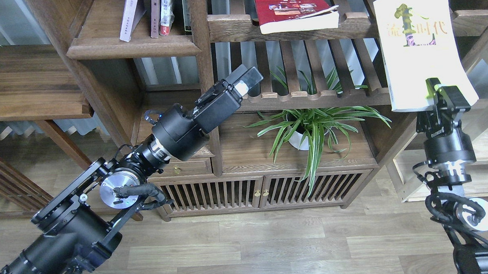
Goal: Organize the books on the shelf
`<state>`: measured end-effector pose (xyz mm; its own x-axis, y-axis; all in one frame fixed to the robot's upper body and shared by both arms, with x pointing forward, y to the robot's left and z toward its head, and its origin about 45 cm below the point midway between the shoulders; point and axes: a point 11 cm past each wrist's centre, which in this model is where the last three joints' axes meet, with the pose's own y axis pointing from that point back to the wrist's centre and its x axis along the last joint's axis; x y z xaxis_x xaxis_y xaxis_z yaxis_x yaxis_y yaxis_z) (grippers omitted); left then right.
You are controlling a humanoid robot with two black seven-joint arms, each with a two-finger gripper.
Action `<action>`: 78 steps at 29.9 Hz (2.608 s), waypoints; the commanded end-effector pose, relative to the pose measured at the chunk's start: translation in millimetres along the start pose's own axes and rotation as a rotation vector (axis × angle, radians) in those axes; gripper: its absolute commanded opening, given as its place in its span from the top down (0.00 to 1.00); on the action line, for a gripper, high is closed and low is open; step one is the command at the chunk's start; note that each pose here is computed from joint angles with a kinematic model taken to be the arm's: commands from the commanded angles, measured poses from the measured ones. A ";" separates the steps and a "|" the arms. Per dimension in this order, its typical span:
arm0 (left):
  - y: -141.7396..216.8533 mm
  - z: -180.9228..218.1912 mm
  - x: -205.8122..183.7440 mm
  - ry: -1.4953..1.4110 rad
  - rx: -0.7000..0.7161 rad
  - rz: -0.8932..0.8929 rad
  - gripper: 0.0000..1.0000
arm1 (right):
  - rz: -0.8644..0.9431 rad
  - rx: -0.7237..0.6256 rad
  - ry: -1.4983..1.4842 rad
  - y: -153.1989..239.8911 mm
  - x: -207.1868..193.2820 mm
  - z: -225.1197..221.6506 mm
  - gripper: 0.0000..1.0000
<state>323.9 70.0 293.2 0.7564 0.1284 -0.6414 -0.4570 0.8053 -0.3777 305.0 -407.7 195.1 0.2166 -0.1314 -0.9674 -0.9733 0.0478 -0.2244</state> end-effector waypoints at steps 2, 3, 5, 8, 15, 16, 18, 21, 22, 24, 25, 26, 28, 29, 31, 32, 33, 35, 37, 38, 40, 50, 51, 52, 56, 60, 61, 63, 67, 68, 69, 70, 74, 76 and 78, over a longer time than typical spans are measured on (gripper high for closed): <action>7.4 -6.0 17.1 0.011 0.015 0.056 0.01 | 0.013 0.002 -0.001 4.7 3.8 0.0 0.96; 11.4 -8.1 22.9 0.016 0.017 0.076 0.01 | 0.021 0.004 -0.004 7.6 6.1 0.3 0.96; 16.1 -13.6 28.1 0.028 0.023 0.097 0.01 | 0.033 0.006 -0.004 12.1 9.3 -0.1 0.96; 19.8 -20.5 33.1 0.044 0.027 0.117 0.01 | 0.049 0.019 -0.005 18.0 12.9 -3.1 0.96; 18.2 -33.5 37.9 0.087 0.017 0.135 0.01 | 0.052 0.040 -0.027 20.6 16.2 0.1 0.97; 16.8 -34.0 36.6 0.092 0.014 0.131 0.01 | 0.056 0.043 -0.027 22.2 17.2 -0.2 0.97; 14.7 -36.5 35.0 0.099 0.014 0.126 0.01 | 0.076 0.044 -0.027 29.7 22.0 -1.0 0.97; 12.2 -38.0 33.2 0.106 0.011 0.120 0.01 | 0.100 0.049 -0.022 39.4 27.3 -3.6 0.97; 11.3 -38.5 32.7 0.108 0.010 0.118 0.01 | 0.106 0.050 -0.021 41.7 28.6 -4.0 0.97; 10.5 -38.8 32.1 0.110 0.007 0.116 0.01 | 0.111 0.050 -0.019 43.5 29.6 -4.3 0.97; 10.9 -39.2 32.3 0.111 0.007 0.117 0.01 | 0.111 0.050 -0.019 43.5 29.6 -4.3 0.97; 10.5 -39.4 32.0 0.112 0.007 0.116 0.01 | 0.111 0.050 -0.019 43.5 29.6 -4.3 0.97; 10.9 -41.0 31.9 0.117 0.005 0.117 0.01 | 0.112 0.049 -0.021 43.7 30.0 -3.4 0.97; 11.3 -41.4 32.1 0.118 0.005 0.118 0.01 | 0.110 0.050 -0.022 43.1 29.7 -3.3 0.97; 12.0 -41.9 32.7 0.119 0.006 0.121 0.01 | 0.110 0.049 -0.023 43.2 29.9 -2.9 0.97; 12.4 -42.2 32.8 0.122 0.005 0.122 0.01 | 0.110 0.049 -0.023 43.2 29.9 -2.9 0.97; 13.0 -42.5 33.5 0.123 0.003 0.125 0.01 | 0.110 0.049 -0.023 43.2 29.9 -2.9 0.97; 18.0 -46.9 35.3 0.146 -0.002 0.138 0.01 | 0.113 0.045 -0.023 43.6 30.5 -1.6 0.97; 24.5 -52.1 40.2 0.186 -0.012 0.162 0.01 | 0.117 0.039 -0.037 44.5 33.0 4.7 0.97; 27.6 -54.1 42.6 0.209 -0.020 0.174 0.01 | 0.117 0.039 -0.045 44.6 34.0 8.0 0.97; 29.3 -55.3 43.8 0.252 -0.038 0.180 0.01 | 0.112 0.036 -0.068 42.9 35.5 17.6 0.97; 28.0 -55.7 43.7 0.533 -0.158 0.182 0.02 | 0.092 -0.139 -0.146 26.6 37.1 98.5 0.97; 28.0 -55.7 43.8 0.549 -0.163 0.181 0.03 | 0.088 -0.157 -0.151 24.9 36.3 105.8 0.97; 28.4 -56.5 43.8 0.567 -0.164 0.181 0.03 | 0.083 -0.173 -0.156 22.4 34.8 112.2 0.97; 29.3 -59.3 42.6 0.653 -0.150 0.167 0.04 | 0.068 -0.238 -0.168 16.2 30.2 134.5 0.97; 32.2 -56.4 48.3 0.734 -0.196 0.176 0.06 | 0.061 -0.265 -0.186 14.2 27.9 148.5 0.96; 33.6 -54.6 50.5 0.740 -0.204 0.181 0.06 | 0.058 -0.268 -0.194 13.6 27.2 151.8 0.97; 36.8 -51.5 55.0 0.738 -0.210 0.190 0.05 | 0.056 -0.269 -0.203 13.3 26.6 155.2 0.96; 42.0 -48.7 68.4 0.732 -0.214 0.239 0.06 | 0.056 -0.272 -0.218 14.6 26.5 160.8 0.96; 43.2 -50.0 72.4 0.735 -0.209 0.262 0.07 | 0.054 -0.270 -0.225 14.0 25.9 163.0 0.96; 44.2 -50.5 76.8 0.738 -0.207 0.287 0.07 | 0.052 -0.270 -0.230 13.6 25.4 164.7 0.96; 43.4 -48.3 79.4 0.737 -0.209 0.298 0.07 | 0.047 -0.271 -0.231 12.0 24.1 165.5 0.96; 41.3 -42.7 91.3 0.732 -0.198 0.338 0.07 | 0.026 -0.295 -0.245 5.3 17.5 177.1 0.96; 37.4 -40.6 91.1 0.740 -0.176 0.327 0.08 | 0.025 -0.316 -0.253 5.7 16.3 185.8 0.96; 35.5 -39.8 91.8 0.745 -0.154 0.321 0.08 | 0.028 -0.349 -0.258 8.2 15.9 196.4 0.96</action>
<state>355.4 88.8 192.8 0.0981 -0.1237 -0.9875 -0.7191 0.6771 -0.1563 316.6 -229.3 155.7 0.1655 0.1116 -0.9799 -0.9478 -0.2564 -0.1893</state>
